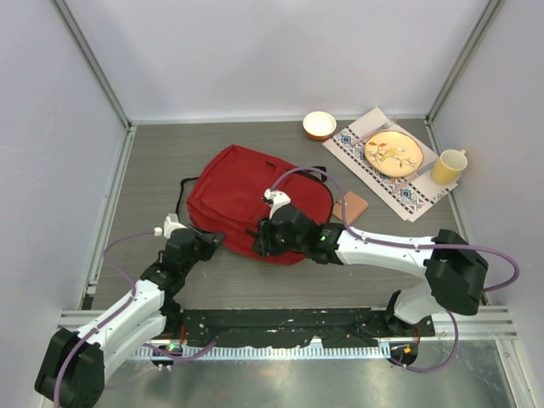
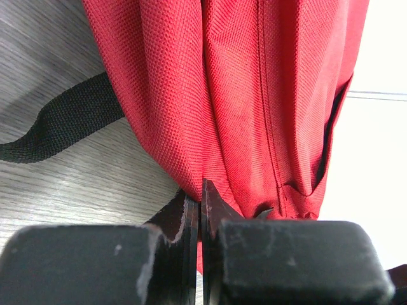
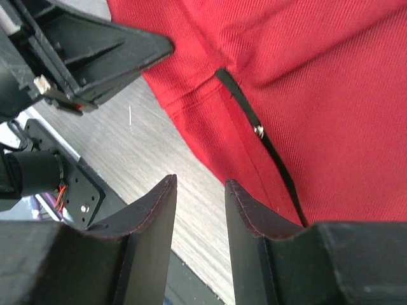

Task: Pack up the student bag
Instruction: Zip the student bag at the center of the board.

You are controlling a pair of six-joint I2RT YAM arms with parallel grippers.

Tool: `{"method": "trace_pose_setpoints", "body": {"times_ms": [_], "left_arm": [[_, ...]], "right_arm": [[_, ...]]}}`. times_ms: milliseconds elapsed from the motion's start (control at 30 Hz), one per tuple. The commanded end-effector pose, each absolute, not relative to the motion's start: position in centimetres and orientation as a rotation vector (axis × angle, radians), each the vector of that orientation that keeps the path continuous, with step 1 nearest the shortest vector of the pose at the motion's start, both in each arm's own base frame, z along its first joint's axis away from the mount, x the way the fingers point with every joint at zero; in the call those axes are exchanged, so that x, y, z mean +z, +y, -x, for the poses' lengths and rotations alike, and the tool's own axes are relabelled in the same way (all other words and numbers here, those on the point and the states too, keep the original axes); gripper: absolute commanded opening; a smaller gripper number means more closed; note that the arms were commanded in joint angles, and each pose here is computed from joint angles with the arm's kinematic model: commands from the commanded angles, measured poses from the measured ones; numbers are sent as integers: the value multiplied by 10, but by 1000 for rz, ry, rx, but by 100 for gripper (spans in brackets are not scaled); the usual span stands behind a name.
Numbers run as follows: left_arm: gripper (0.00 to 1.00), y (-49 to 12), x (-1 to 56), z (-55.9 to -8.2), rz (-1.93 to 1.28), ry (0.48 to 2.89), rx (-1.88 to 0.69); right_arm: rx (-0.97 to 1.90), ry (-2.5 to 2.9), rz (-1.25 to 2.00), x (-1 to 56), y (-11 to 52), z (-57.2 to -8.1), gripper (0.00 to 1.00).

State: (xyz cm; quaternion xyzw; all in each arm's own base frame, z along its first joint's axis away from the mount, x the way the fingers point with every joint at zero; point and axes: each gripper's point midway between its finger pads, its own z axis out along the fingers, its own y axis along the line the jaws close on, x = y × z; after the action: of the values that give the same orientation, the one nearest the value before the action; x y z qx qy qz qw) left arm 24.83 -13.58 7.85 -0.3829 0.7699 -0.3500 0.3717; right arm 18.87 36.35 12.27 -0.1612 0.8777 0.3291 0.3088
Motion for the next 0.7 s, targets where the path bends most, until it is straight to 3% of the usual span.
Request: {"method": "trace_pose_setpoints", "body": {"times_ms": [0, 267, 667], "left_arm": [[0, -137, 86, -251, 969, 1941, -919], [0, -141, 93, -253, 953, 1935, -945], [0, -143, 104, -253, 940, 1914, -979]], "right_arm": [[833, 2182, 424, 151, 385, -220, 41], [647, 2146, 467, 145, 388, -247, 43], [542, 2155, 505, 123, 395, -244, 47]]}}
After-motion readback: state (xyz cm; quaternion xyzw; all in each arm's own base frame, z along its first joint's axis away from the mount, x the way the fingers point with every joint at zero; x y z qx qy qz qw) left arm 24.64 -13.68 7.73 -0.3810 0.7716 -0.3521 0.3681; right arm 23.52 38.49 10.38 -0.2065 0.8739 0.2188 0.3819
